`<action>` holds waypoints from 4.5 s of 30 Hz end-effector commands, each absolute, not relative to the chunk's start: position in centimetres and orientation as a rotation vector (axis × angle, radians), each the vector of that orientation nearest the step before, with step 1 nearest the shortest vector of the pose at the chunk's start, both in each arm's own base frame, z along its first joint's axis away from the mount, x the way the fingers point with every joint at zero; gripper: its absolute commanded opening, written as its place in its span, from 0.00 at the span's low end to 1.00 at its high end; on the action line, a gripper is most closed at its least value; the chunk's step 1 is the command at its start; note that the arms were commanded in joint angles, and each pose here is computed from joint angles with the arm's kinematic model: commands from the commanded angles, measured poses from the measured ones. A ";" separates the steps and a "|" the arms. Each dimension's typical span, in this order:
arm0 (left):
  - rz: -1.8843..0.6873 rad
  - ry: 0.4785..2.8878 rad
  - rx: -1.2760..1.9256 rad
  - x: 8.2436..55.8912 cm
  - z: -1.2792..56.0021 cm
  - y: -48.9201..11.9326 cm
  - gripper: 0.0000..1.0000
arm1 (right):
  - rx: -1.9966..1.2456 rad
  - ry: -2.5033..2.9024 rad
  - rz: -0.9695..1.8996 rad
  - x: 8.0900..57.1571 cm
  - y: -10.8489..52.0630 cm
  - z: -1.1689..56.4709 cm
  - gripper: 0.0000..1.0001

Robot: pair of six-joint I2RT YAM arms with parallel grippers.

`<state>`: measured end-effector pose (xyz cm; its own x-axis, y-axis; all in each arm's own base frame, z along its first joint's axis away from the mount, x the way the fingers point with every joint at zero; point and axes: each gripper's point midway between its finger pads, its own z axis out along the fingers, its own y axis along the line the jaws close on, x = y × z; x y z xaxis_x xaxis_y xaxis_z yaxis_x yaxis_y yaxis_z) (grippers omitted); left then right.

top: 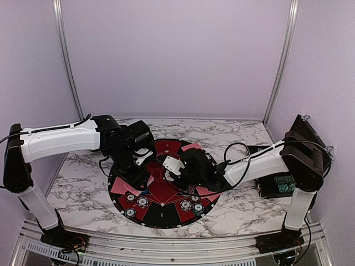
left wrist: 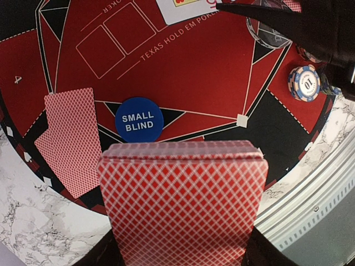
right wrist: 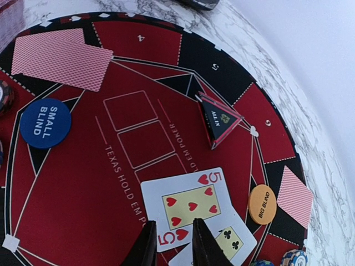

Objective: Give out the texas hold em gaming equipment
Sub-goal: Flop the poker card in the community card area, then pick up the poker card from the face-down deck piles.

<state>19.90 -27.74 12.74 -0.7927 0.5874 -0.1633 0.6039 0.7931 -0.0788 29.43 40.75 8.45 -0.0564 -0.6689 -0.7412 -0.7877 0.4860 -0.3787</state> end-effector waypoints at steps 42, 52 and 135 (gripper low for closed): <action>-0.226 2.836 0.974 20.1 13.6 -28.5 0.52 | -0.544 2.266 1.808 24.9 43.9 15.9 0.74; -0.230 2.836 0.979 20.1 13.6 -28.7 0.52 | -0.549 2.268 1.891 24.2 45.7 15.6 0.74; -0.240 2.820 0.982 20.4 14.0 -28.9 0.52 | -0.552 2.310 1.950 22.1 50.3 14.1 0.62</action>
<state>20.31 -28.69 13.18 -0.7784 0.6015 -0.1798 0.6224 0.7770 -0.0948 22.10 49.22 14.09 -0.9357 -0.2214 -0.2746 -0.3111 0.1512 0.9383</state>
